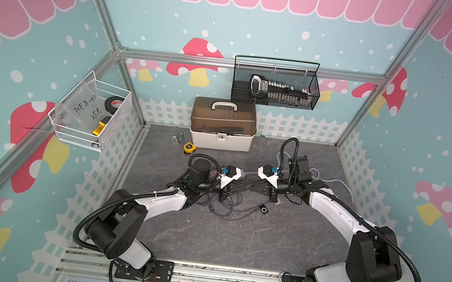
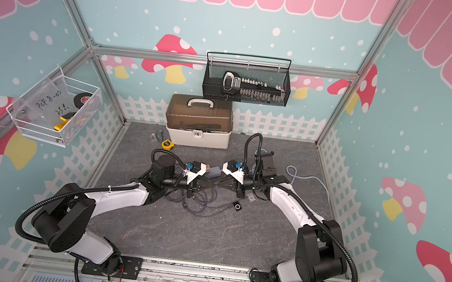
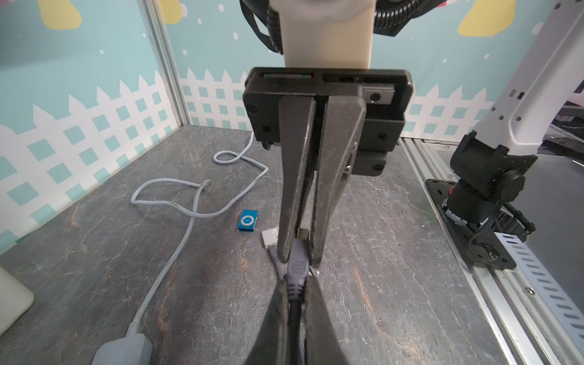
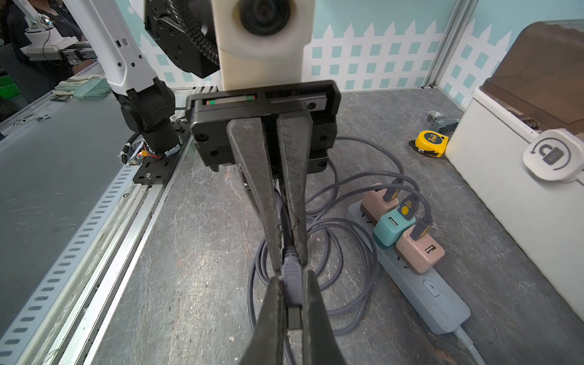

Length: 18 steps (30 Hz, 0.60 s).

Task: Charge mp3
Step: Pick up the charging cable from the center of the board.

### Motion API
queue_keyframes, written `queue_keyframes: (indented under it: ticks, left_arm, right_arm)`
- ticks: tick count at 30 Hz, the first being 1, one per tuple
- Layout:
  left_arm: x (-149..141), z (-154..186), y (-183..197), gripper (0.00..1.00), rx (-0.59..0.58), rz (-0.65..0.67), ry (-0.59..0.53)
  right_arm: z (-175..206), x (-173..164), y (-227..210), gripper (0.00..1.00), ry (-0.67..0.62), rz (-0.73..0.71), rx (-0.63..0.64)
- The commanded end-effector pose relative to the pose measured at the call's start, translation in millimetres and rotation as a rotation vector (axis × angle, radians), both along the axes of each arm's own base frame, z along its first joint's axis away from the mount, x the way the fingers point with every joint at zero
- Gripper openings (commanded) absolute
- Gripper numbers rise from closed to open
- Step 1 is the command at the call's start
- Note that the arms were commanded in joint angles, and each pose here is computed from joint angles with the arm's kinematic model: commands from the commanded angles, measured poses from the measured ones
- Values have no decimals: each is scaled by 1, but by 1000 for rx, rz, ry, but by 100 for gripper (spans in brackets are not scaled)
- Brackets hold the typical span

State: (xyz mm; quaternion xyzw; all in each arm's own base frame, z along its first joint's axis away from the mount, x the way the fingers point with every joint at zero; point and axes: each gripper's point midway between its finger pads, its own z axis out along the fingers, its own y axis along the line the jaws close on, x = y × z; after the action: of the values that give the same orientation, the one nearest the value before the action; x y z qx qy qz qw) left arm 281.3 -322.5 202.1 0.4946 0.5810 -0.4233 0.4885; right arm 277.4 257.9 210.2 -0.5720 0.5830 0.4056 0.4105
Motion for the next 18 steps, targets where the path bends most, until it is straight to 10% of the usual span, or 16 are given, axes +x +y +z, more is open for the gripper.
queue_keyframes:
  ticks: [1, 10, 18]
  left_arm:
    - [-2, 12, -6, 3, -34, -47, -26]
    - [7, 20, -4, 0, -30, -15, -58]
    - [37, 11, 22, 0, 96, 151, -122]
  right_arm:
    - [9, 1, 4, 2, -26, 26, 23]
    - [-3, 25, -5, 49, 8, -141, -51]
    - [-12, 64, -53, 60, 93, -591, -82]
